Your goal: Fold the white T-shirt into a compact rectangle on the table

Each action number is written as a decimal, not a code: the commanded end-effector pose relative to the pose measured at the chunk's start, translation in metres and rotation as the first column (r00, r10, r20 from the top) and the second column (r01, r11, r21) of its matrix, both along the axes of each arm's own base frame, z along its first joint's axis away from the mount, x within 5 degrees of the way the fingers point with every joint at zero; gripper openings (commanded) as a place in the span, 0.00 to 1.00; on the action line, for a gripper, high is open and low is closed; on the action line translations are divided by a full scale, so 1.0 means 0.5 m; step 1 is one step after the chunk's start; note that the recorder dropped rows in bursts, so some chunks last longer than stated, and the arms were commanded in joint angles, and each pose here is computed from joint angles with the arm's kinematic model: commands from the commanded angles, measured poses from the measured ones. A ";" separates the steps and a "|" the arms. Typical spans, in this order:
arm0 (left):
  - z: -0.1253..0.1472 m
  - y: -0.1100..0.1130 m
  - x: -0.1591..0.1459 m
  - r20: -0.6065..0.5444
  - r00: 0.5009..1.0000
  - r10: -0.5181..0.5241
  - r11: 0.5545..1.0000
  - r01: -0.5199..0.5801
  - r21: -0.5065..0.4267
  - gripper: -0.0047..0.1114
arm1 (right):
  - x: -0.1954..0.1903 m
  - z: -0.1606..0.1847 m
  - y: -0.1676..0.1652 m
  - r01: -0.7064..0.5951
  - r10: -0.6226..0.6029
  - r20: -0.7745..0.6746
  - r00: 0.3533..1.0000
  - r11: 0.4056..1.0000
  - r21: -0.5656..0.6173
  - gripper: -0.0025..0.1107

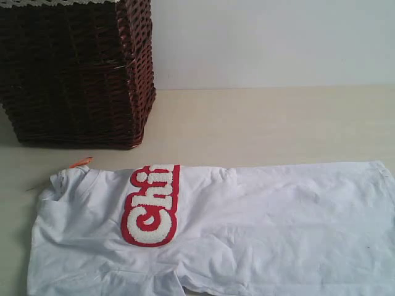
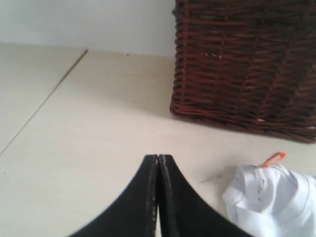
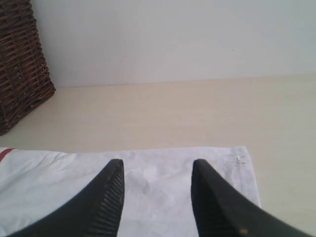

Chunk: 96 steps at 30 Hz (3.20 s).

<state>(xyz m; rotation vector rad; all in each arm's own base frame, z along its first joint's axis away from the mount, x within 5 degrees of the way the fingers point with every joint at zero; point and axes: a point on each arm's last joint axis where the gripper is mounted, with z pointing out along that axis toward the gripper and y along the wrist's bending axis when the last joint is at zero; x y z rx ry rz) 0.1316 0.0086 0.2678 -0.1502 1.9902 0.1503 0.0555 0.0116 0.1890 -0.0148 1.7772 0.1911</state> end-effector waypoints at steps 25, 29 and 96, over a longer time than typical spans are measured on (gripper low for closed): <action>-0.033 -0.030 -0.017 -0.220 0.948 -0.229 0.967 0.247 0.058 0.04 | 0.001 -0.005 -0.007 0.020 -0.021 -0.005 1.000 0.995 -0.096 0.40; -0.032 -0.030 -0.016 -0.213 0.949 -0.231 0.967 0.248 0.058 0.04 | 0.001 -0.005 -0.007 0.020 -0.021 -0.005 1.000 0.995 -0.096 0.40; -0.028 -0.031 -0.013 -0.186 0.951 -0.245 0.962 0.263 0.077 0.04 | 0.006 0.050 -0.025 0.081 -0.236 0.146 0.961 0.741 0.667 0.02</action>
